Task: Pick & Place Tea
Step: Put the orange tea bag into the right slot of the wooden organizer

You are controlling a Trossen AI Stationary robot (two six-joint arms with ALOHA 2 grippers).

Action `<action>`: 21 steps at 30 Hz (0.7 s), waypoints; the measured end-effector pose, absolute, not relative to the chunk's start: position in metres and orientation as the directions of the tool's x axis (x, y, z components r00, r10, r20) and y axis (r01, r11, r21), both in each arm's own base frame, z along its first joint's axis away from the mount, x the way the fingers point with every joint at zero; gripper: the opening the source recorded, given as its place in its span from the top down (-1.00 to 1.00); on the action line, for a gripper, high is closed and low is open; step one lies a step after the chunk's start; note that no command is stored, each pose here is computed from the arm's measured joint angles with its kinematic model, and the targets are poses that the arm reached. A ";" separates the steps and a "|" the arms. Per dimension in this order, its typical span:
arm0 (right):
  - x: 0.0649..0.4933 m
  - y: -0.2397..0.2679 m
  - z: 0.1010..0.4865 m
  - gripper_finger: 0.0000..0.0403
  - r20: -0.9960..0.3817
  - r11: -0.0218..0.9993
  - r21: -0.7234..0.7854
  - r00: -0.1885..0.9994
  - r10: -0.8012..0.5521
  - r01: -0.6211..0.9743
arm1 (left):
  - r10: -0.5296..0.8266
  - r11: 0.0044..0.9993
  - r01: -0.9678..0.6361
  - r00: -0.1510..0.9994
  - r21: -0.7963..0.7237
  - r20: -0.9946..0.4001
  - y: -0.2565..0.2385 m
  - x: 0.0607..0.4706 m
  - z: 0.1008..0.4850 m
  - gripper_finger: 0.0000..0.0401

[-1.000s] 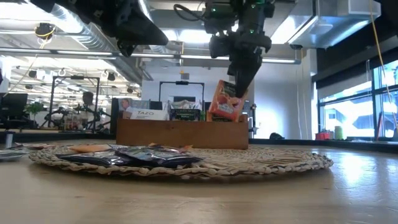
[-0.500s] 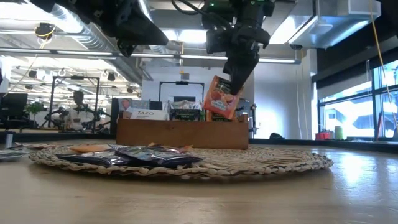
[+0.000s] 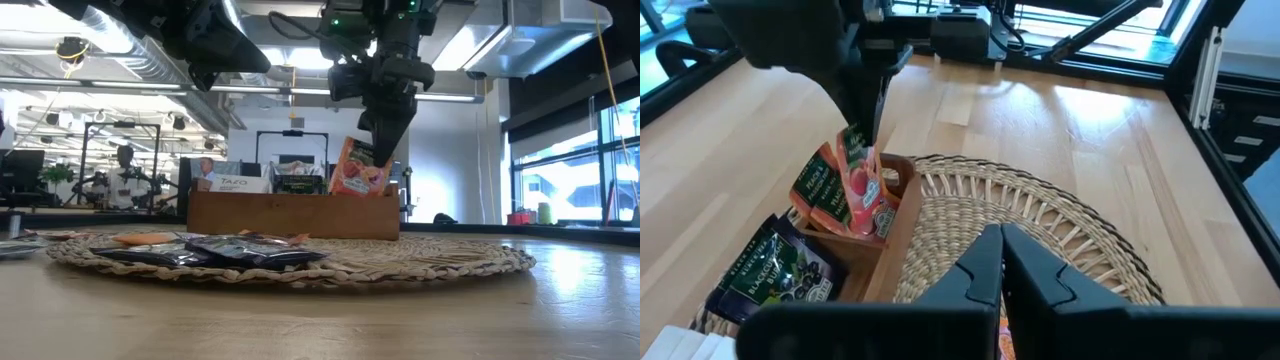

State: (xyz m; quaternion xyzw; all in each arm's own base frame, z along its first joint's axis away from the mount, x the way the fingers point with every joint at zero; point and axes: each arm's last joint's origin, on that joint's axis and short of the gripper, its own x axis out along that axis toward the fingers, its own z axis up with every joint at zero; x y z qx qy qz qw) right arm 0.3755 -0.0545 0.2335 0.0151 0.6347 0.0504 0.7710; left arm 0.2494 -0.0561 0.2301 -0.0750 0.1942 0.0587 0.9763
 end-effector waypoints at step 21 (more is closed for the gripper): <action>0.372 -0.054 0.244 0.52 -0.972 0.996 0.093 0.217 0.090 0.004 | 0.085 0.982 -0.144 0.918 -0.124 -0.388 -0.056 0.249 0.230 0.99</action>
